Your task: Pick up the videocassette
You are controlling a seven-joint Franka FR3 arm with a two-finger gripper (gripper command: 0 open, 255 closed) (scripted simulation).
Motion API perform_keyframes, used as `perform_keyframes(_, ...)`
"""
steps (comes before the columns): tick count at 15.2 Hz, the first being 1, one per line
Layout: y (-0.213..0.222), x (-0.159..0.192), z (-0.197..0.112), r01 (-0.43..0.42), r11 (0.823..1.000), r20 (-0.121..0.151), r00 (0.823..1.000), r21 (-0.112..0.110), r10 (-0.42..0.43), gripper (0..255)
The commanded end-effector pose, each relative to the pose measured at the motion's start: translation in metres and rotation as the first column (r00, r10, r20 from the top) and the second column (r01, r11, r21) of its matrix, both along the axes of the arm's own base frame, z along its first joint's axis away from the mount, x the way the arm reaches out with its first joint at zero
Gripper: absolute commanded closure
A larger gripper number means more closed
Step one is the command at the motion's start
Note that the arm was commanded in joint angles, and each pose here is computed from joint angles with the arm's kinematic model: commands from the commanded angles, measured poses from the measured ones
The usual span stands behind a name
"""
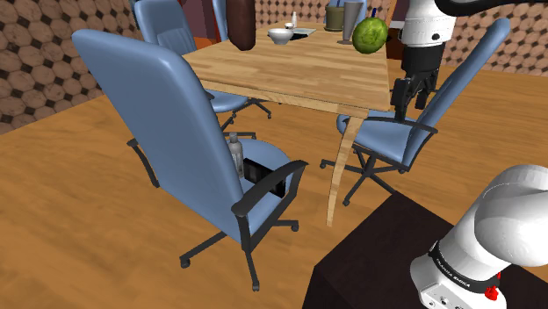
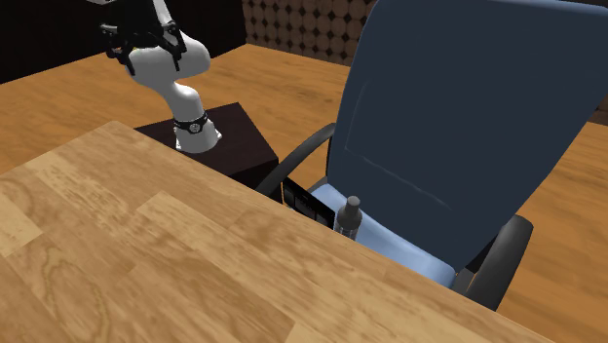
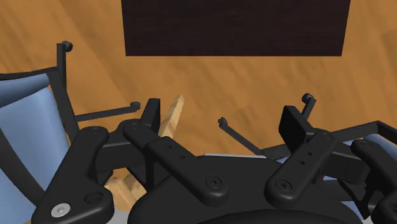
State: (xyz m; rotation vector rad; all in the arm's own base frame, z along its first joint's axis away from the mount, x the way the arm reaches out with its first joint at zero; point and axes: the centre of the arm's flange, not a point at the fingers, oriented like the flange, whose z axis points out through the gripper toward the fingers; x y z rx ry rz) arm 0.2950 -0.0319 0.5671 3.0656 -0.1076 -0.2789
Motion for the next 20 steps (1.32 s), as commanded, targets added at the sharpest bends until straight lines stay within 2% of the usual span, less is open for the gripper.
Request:
perform_keyframes(1,0.000,0.000,0.000,0.000,1.000,0.000,1.000,0.000,0.000,0)
perform_keyframes(10,0.046,0.075,-0.071,-0.091,0.996,0.041,0.995,0.020,0.090,0)
perform_keyframes(20,0.107,0.155,-0.145,-0.191,0.981,0.087,0.978,0.039,0.187,0)
